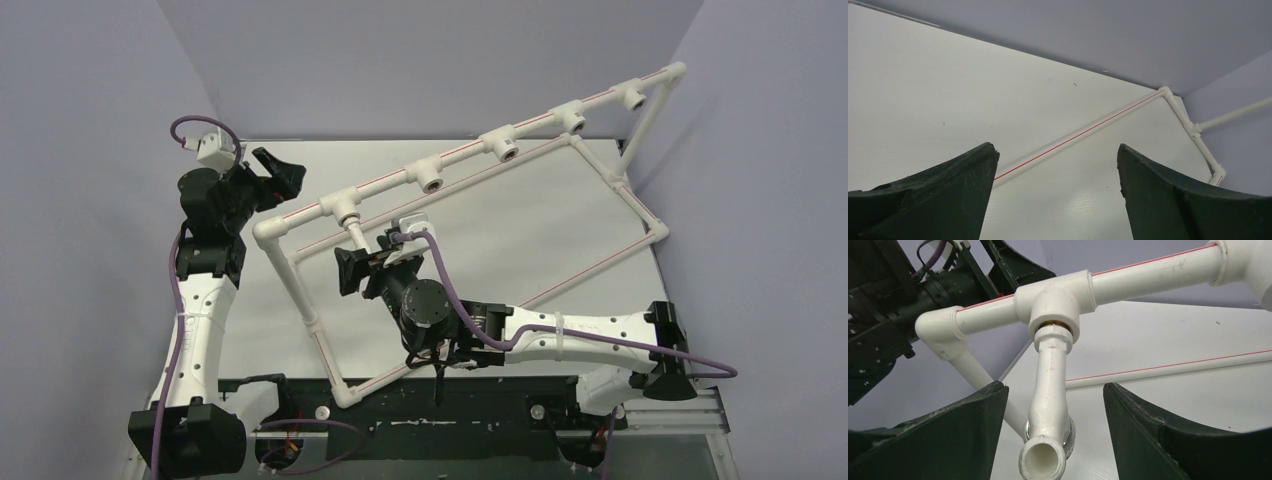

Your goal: Install the water faucets

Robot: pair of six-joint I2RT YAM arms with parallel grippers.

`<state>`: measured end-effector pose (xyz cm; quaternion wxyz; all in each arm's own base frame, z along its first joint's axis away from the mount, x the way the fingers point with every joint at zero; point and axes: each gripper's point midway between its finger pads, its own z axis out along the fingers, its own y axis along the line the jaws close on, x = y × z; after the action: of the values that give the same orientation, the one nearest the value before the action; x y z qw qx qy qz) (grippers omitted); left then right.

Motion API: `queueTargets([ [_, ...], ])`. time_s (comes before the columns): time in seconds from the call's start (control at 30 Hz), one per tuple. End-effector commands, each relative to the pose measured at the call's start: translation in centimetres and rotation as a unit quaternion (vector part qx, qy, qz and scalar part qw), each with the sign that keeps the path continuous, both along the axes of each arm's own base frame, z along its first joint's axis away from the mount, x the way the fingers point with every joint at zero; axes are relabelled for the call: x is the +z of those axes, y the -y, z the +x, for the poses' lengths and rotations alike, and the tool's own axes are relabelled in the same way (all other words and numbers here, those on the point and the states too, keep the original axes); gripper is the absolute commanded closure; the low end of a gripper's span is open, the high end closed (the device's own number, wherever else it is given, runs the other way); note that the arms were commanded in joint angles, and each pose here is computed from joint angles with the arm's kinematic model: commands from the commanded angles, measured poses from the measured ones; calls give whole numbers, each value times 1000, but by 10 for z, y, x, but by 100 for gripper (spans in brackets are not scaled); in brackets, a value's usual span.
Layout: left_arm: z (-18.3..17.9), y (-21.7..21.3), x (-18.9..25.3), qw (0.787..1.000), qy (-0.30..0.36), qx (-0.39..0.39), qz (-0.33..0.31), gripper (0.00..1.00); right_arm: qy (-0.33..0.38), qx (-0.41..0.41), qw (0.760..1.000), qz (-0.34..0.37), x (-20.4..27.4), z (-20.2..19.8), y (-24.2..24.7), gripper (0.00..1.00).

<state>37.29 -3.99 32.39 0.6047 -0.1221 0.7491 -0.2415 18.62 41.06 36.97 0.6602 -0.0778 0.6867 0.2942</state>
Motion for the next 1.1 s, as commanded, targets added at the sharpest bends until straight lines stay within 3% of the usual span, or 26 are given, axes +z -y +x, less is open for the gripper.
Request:
queueTargets([
  [0.0,1,0,27,999,44,-3,0,13,3,-22,1000,12,13,2,5,31],
  [0.27,1,0,26,999,43,-3,0,13,-4,-16,999,33,7,5,3,53],
  [0.5,1,-1,27,999,44,-3,0,13,-22,-3,996,85,9,6,1,100],
  [0.73,1,-1,26,999,43,-3,0,13,-75,24,970,230,17,7,5,100],
  [1.07,1,0,27,999,44,-3,0,13,-136,83,889,430,45,0,5,100],
])
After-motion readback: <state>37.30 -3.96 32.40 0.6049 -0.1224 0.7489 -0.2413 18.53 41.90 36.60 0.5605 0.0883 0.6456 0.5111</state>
